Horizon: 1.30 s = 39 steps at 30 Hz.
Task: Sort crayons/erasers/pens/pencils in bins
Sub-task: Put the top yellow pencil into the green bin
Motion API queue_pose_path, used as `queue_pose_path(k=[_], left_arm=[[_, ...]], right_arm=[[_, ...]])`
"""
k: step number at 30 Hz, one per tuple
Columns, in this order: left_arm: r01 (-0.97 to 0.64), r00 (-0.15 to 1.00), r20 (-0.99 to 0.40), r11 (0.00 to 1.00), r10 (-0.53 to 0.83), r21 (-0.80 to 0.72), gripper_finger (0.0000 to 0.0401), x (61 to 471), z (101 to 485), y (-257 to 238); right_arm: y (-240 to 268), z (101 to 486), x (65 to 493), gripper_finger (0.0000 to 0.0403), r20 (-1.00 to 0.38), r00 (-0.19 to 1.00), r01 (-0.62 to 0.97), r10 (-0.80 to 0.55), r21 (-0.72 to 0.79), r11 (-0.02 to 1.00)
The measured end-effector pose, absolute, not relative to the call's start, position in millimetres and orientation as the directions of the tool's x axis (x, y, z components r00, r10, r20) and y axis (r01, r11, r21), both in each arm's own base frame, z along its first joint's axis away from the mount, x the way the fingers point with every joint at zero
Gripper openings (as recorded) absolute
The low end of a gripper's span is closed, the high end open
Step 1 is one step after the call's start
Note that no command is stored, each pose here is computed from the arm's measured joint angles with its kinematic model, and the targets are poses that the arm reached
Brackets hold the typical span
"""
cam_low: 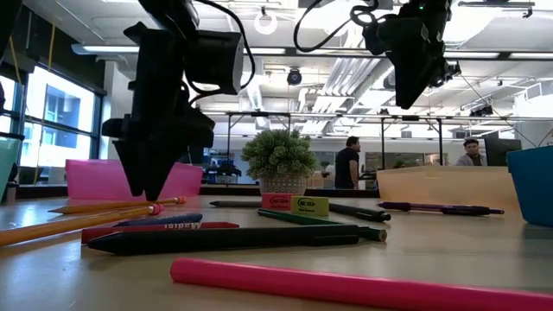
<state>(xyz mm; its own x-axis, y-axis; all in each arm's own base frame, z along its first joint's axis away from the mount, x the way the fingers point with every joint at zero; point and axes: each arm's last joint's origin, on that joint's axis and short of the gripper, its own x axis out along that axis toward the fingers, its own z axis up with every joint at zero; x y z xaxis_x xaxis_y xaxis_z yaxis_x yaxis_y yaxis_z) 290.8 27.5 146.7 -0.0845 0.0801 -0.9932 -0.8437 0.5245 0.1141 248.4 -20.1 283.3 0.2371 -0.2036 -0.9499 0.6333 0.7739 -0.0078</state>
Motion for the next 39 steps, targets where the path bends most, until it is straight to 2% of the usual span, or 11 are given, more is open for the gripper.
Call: queue_pose_path(k=[6,9,20,32,39], left_arm=[[-0.85,-0.08,-0.994,0.516,0.078,0.109,0.0174,290,144,31],[-0.862,-0.045,-0.999,0.504,0.027,0.053,0.0163,284,133,32],[-0.859,-0.032,-0.999,0.51,0.043,0.05,0.0108,280,126,23],[-0.819,-0.02,-0.997,0.57,0.072,0.058,0.0024,281,127,15],[-0.811,-0.02,-0.997,0.582,0.078,0.061,0.0004,270,142,12]], right_arm=[[-20,283,248,0.0106,-0.95,0.237,0.633,-0.204,-0.008,0.774],[-20,283,248,0.0106,-0.95,0.237,0.634,-0.204,-0.007,0.773],[-20,283,248,0.0106,-0.951,0.237,0.634,-0.198,-0.002,0.773],[-20,283,248,0.0106,-0.951,0.238,0.638,-0.197,0.0,0.77],[-20,283,248,0.0106,-0.951,0.238,0.64,-0.197,0.001,0.769]])
